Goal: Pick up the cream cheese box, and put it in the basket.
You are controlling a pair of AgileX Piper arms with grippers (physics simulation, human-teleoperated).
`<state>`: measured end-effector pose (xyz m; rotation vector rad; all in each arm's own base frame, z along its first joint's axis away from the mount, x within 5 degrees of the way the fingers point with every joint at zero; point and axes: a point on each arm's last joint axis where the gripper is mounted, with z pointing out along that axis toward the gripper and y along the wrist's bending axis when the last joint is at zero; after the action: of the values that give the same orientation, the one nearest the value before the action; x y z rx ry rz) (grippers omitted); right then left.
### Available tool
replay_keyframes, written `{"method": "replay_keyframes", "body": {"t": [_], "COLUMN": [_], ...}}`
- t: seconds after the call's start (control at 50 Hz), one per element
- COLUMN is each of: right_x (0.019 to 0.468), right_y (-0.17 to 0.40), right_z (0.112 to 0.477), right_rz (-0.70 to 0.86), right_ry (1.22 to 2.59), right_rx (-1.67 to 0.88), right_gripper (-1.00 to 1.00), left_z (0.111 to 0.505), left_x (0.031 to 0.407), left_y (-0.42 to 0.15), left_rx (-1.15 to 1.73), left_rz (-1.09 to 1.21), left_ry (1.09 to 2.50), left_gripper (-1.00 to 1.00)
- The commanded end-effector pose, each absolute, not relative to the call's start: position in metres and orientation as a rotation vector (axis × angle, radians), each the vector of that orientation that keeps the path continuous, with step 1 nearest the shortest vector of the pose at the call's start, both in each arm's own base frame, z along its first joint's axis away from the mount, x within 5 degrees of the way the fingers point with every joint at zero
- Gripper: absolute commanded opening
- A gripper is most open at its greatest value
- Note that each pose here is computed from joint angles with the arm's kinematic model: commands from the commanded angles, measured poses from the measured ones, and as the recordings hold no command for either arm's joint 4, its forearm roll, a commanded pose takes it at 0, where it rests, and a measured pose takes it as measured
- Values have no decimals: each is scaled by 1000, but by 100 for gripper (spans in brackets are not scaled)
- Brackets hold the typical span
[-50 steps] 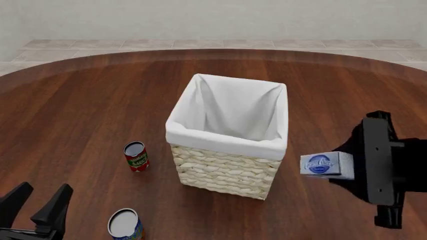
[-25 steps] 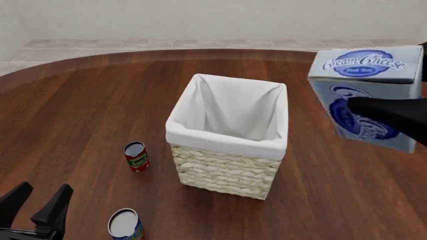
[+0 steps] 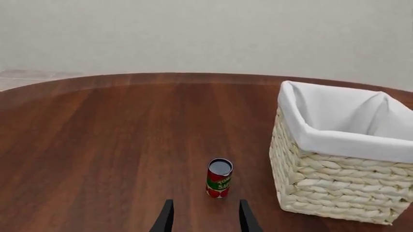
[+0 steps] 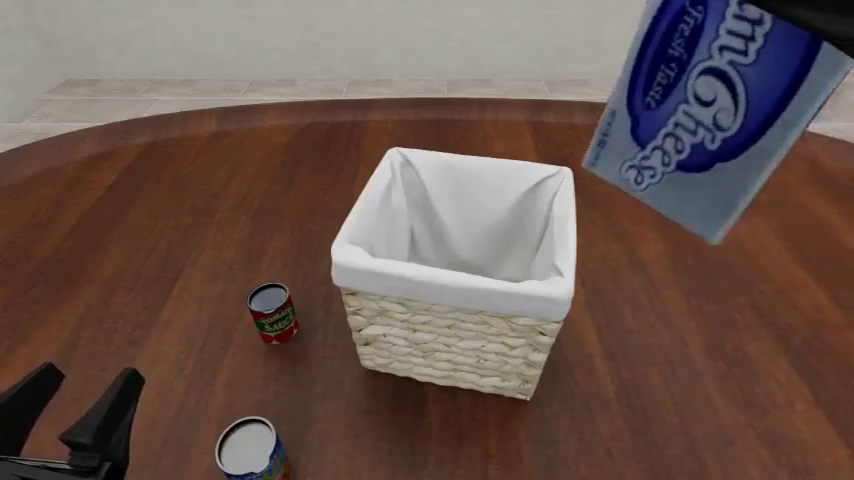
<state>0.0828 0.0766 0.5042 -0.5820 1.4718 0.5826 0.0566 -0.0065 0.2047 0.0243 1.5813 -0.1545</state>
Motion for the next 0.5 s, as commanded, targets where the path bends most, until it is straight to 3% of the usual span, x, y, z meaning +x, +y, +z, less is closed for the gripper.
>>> {"method": "replay_keyframes", "body": {"t": [0.02, 0.16, 0.24, 0.3, 0.5], "right_x": [99, 119, 156, 164, 203], "right_y": [85, 96, 98, 112, 117], "right_z": [477, 465, 453, 446, 441], "right_rz": [733, 726, 664, 617, 533], "right_ry": [1392, 1355, 1368, 1373, 1387], "right_rx": [-385, -342, -226, -323, -283], "right_gripper": [-100, -100, -100, -100, -100], "left_z": [205, 205, 205, 205, 206], "left_x": [57, 56, 56, 56, 56], "left_y": [-6, -6, -6, -6, -6], "left_rx": [17, 14, 14, 11, 3], "left_rz": [-157, -156, -156, -156, -156], "left_ry": [1580, 1577, 1575, 1574, 1571], "left_gripper": [100, 100, 100, 100, 100]}}
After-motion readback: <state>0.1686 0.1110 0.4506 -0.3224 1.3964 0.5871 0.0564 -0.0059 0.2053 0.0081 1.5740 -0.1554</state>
